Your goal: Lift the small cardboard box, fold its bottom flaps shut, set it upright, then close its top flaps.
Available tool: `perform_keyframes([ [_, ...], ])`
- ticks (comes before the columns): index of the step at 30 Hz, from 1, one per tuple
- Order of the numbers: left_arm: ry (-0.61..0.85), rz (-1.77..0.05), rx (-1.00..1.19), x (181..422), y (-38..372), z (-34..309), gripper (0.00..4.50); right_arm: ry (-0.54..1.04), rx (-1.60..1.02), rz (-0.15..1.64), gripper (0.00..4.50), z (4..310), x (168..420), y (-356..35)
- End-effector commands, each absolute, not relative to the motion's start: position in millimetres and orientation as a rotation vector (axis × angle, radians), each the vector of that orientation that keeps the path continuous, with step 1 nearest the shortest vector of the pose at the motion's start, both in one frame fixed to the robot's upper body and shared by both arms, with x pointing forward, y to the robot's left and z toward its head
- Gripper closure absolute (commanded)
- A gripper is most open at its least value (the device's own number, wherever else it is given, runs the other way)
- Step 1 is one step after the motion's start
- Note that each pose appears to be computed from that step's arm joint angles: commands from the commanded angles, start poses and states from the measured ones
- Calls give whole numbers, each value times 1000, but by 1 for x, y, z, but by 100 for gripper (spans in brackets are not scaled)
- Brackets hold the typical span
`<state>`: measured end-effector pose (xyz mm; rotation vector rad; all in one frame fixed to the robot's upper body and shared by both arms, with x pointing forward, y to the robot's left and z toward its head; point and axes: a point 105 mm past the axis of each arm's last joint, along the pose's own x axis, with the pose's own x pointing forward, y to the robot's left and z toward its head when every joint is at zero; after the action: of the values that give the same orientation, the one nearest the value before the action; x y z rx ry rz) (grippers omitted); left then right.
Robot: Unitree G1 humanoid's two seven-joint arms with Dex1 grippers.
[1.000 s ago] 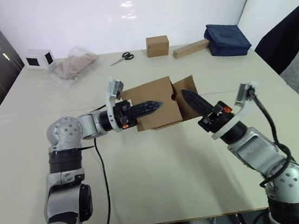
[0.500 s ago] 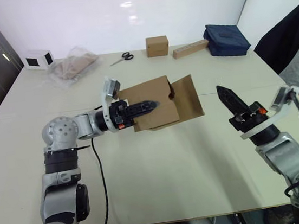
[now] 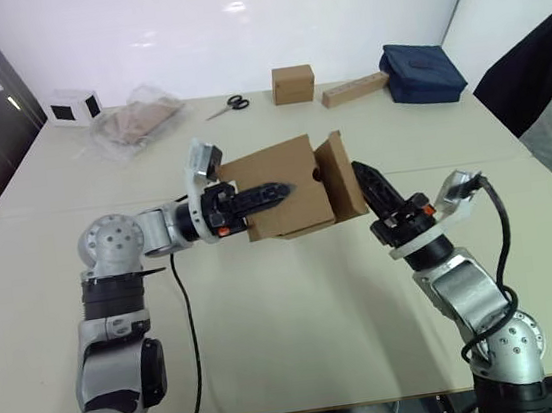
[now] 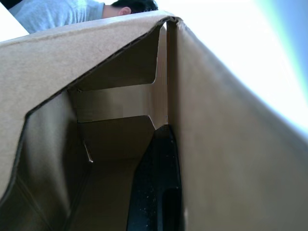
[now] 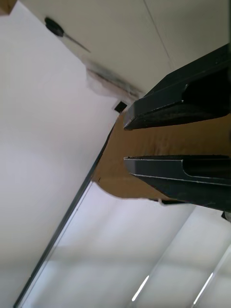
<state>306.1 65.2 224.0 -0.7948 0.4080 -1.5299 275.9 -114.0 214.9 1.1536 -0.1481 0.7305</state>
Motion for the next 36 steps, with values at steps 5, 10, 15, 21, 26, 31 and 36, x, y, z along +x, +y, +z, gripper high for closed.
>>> perform_keyframes([
  [5,350,-1554,-778,306,65,238,450,-187,1167,800,363,233,263,-105],
  [10,351,-1547,-777,306,65,237,450,-170,1159,806,363,230,261,-100],
  [15,350,-1544,-771,306,66,237,450,-152,1086,762,363,221,266,-102],
  [21,352,-1543,-767,306,65,237,450,-154,1019,744,363,217,267,-104],
  [26,353,-1542,-763,306,65,236,450,-149,977,739,363,214,268,-105],
  [31,353,-1544,-758,306,64,236,450,-151,961,731,363,213,269,-105],
  [36,349,-1537,-750,308,63,235,450,-160,954,751,363,218,268,-98],
])
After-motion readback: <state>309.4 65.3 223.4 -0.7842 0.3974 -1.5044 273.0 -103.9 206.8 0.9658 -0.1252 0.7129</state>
